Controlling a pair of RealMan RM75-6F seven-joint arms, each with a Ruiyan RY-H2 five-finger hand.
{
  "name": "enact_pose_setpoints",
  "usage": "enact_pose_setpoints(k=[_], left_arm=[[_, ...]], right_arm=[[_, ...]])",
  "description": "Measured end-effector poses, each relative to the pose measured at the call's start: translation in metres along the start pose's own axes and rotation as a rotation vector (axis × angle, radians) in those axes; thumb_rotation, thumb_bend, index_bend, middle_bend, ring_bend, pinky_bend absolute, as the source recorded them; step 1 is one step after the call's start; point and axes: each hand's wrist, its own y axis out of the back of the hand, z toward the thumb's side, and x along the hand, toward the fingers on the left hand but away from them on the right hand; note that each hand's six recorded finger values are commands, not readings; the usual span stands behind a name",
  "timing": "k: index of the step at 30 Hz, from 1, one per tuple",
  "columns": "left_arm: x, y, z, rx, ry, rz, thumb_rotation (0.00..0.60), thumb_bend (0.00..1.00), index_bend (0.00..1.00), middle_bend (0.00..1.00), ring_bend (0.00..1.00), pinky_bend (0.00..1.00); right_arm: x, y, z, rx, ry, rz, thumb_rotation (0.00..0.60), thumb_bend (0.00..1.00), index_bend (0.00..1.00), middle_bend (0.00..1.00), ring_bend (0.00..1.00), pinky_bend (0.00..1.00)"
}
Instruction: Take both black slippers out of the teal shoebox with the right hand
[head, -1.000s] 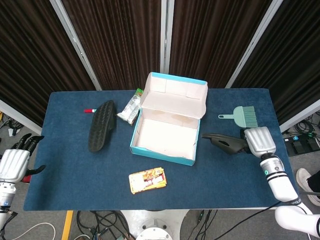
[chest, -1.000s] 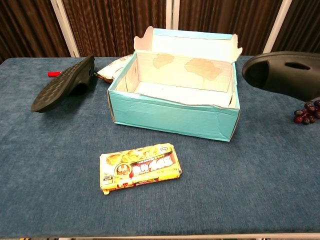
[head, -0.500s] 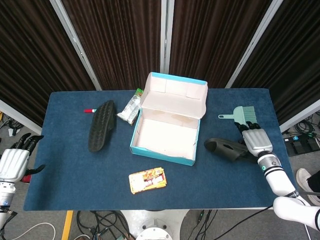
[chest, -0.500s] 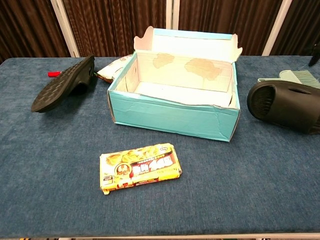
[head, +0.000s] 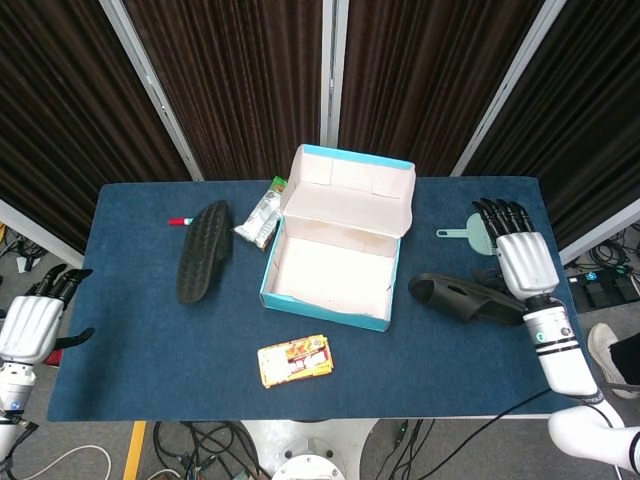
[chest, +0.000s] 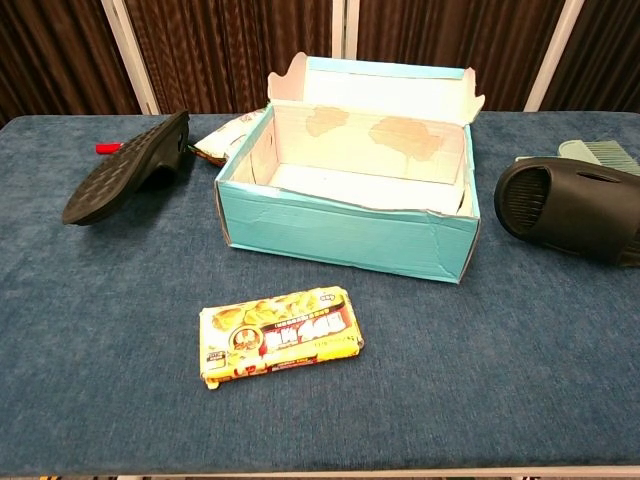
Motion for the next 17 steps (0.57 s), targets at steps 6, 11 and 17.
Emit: enact_pose_setpoints(k=[6,11,17], left_arm=[[0.001,0.003,0.001,0.006,0.004,-0.004,0.6,0.11,0.16,0.19,0.1,0.36],[0.003,0.0,0.001,0.0,0.013,-0.015,0.6,0.11,0.16,0.19,0.1,0.36],[0.005,-0.006,0.001,-0.006,0.013,-0.032,0.6,0.11,0.16,0.19,0.1,0.36]], right_arm=[[0.013,-0.002,-0.012,-0.017,-0.009,-0.006,0.6,0.1,0.0,0.04,0.0,0.0],[0.03,-0.008,-0.016,0.038,-0.023,0.018,0.6,0.1,0.0,0.02,0.0,0.0],[0.066,-0.015,-0.02,0.092,-0.051,0.018,0.6,0.1,0.0,0.02,0.0,0.0]])
